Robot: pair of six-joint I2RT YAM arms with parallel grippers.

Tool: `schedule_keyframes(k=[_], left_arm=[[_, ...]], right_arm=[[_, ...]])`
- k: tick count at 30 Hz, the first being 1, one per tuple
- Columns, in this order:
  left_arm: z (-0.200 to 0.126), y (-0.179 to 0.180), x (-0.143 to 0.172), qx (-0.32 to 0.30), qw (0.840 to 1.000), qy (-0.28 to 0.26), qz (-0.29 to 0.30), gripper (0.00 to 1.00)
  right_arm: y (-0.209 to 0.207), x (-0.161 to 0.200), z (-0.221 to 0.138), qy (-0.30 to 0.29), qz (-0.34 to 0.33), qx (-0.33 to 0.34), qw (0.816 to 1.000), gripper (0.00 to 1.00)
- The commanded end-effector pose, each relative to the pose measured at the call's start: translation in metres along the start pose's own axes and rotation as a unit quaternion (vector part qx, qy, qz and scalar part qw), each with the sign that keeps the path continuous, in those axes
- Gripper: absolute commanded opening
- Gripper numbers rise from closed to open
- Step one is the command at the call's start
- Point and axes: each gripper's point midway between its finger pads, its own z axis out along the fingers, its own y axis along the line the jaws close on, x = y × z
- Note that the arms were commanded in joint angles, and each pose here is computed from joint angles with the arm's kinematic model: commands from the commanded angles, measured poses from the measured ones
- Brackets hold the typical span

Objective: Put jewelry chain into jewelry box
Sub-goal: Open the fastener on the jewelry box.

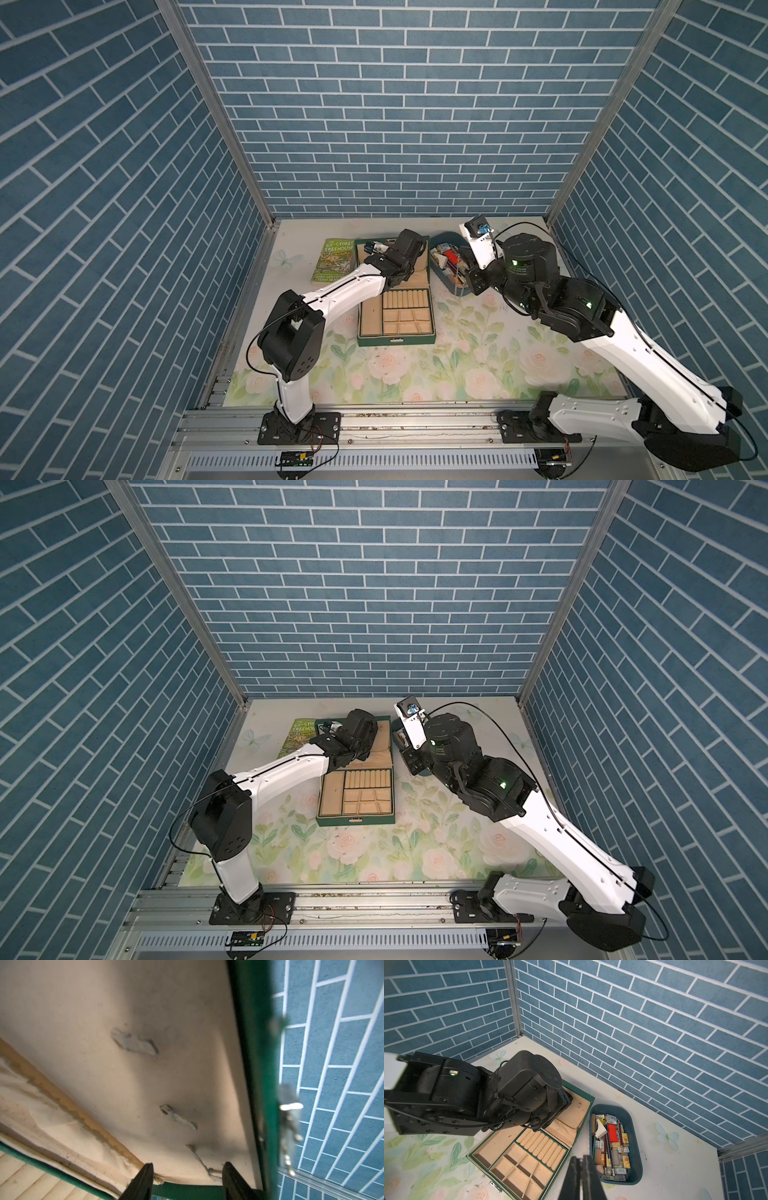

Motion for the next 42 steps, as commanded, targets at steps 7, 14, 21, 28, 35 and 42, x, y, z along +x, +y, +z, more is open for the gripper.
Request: schedule_keyframes(k=[7, 14, 21, 28, 35, 42], left_arm=[[0.003, 0.011, -0.009, -0.017, 1.000, -0.011, 0.001, 0.51], [-0.002, 0.018, -0.020, -0.019, 1.000, -0.020, -0.009, 0.47], [-0.001, 0.023, -0.021, -0.022, 1.000, -0.017, -0.010, 0.44], [-0.002, 0.028, -0.023, -0.024, 1.000, -0.016, -0.011, 0.37], [-0.002, 0.038, -0.025, -0.029, 0.999, -0.016, -0.013, 0.36], [0.001, 0.046, -0.024, -0.037, 0.999, -0.013, -0.013, 0.36]], right_arm=[[-0.004, -0.003, -0.004, -0.012, -0.007, 0.009, 1.000, 0.00], [-0.004, -0.004, -0.004, -0.012, -0.006, 0.009, 1.000, 0.00], [-0.003, -0.004, -0.002, -0.011, -0.005, 0.008, 1.000, 0.00], [-0.003, -0.003, -0.001, -0.010, -0.005, 0.008, 1.000, 0.00], [-0.003, -0.002, -0.001, -0.009, -0.005, 0.007, 1.000, 0.00], [-0.003, -0.002, -0.001, -0.008, -0.004, 0.007, 1.000, 0.00]])
